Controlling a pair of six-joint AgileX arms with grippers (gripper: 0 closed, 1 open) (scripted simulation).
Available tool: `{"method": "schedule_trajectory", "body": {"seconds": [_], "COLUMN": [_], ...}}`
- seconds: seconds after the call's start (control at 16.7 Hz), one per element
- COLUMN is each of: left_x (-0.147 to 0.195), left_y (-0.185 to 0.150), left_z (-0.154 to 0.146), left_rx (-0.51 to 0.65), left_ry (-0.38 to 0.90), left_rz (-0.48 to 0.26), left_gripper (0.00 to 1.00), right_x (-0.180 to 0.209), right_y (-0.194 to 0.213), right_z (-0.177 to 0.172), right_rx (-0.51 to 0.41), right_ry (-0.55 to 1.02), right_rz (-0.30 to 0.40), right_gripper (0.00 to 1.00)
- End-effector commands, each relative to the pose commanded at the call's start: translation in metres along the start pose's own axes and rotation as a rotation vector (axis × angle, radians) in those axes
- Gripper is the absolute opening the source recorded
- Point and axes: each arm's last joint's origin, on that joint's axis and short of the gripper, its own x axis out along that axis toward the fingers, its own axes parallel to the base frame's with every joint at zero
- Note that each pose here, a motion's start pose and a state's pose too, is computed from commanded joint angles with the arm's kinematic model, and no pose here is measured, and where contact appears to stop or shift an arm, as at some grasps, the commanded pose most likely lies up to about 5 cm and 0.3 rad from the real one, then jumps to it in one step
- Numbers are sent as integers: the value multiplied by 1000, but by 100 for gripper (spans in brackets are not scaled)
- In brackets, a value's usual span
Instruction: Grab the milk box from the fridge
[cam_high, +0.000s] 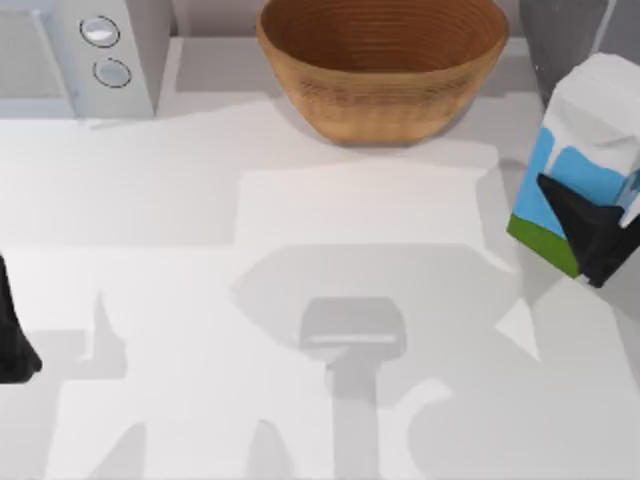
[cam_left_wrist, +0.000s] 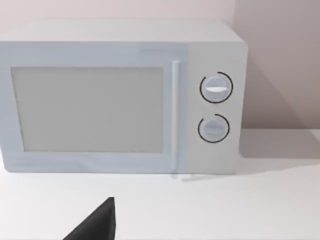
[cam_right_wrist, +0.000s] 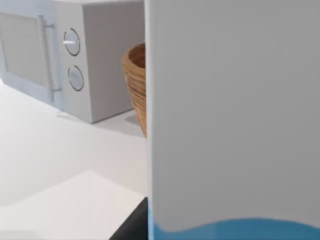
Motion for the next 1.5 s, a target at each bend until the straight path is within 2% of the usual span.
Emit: {"method": "schedule_trajectory", "body": {"seconds": [0.3, 0.78, 1.08, 1.5], "left_x": [0, 0, 0, 0], "left_y": [0, 0, 0, 0], "left_z": [0, 0, 0, 0], "left_rx": [0, 0, 0, 0], "left_ry": [0, 0, 0, 0], "left_rz": [0, 0, 0, 0], "left_gripper": [100, 100, 100, 100], "right_x": [0, 51, 54, 54], "right_y": [-1, 0, 1, 1], "right_z": [0, -34, -36, -36], "right_rx": [2, 0, 0, 0], "right_ry": [1, 0, 0, 0], "right_rz": [-4, 1, 0, 0], "right_gripper": [0, 0, 0, 53]}}
